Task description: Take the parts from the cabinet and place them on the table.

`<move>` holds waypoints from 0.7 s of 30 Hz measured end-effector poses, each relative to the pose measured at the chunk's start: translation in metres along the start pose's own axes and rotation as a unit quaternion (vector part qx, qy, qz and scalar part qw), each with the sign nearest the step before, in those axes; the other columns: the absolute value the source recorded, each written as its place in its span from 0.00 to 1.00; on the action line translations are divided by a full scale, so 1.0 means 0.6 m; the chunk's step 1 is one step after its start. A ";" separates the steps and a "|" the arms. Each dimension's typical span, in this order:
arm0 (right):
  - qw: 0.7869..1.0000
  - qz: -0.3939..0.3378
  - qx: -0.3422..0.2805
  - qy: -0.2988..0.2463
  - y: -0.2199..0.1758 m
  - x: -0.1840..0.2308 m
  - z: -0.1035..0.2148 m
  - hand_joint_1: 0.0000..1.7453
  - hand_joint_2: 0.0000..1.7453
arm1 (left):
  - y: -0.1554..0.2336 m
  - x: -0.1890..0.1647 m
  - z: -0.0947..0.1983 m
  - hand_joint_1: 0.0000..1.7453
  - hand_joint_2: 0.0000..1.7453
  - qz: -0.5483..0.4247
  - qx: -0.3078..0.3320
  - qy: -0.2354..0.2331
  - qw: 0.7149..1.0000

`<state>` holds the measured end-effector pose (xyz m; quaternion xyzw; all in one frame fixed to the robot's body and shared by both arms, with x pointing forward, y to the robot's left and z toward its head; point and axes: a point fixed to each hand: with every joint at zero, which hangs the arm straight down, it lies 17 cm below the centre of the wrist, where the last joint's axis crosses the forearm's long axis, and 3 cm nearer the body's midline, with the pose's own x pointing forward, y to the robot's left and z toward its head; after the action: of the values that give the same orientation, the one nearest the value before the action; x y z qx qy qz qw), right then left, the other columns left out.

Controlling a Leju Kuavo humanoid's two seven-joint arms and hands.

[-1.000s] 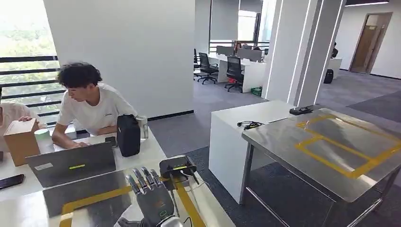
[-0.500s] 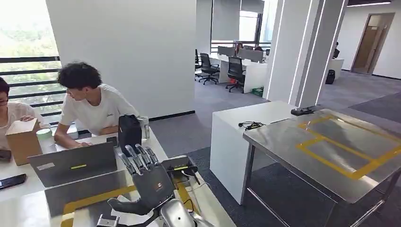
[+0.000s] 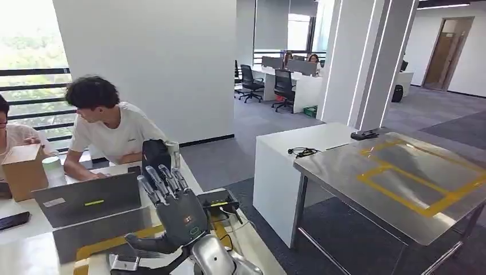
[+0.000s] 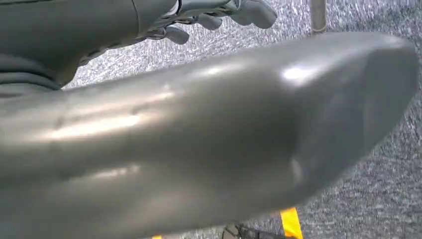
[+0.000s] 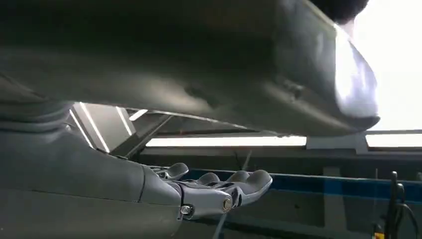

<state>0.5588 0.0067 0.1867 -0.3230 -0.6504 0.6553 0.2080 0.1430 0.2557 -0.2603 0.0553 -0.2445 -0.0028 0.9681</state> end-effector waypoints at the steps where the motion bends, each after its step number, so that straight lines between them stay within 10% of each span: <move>1: 1.000 0.000 -0.007 0.001 -0.009 -0.004 -0.002 0.00 0.00 | 0.001 0.000 0.000 0.00 0.00 0.000 0.001 0.000 1.000; 21: 0.999 -0.007 -0.042 0.018 -0.025 -0.026 0.007 0.00 0.00 | 0.024 -0.025 0.004 0.00 0.00 0.012 0.015 0.012 1.000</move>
<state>0.5649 -0.0062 0.2038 -0.3387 -0.6761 0.6197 0.2104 0.1282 0.2700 -0.2641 0.0667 -0.2337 0.0130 0.9699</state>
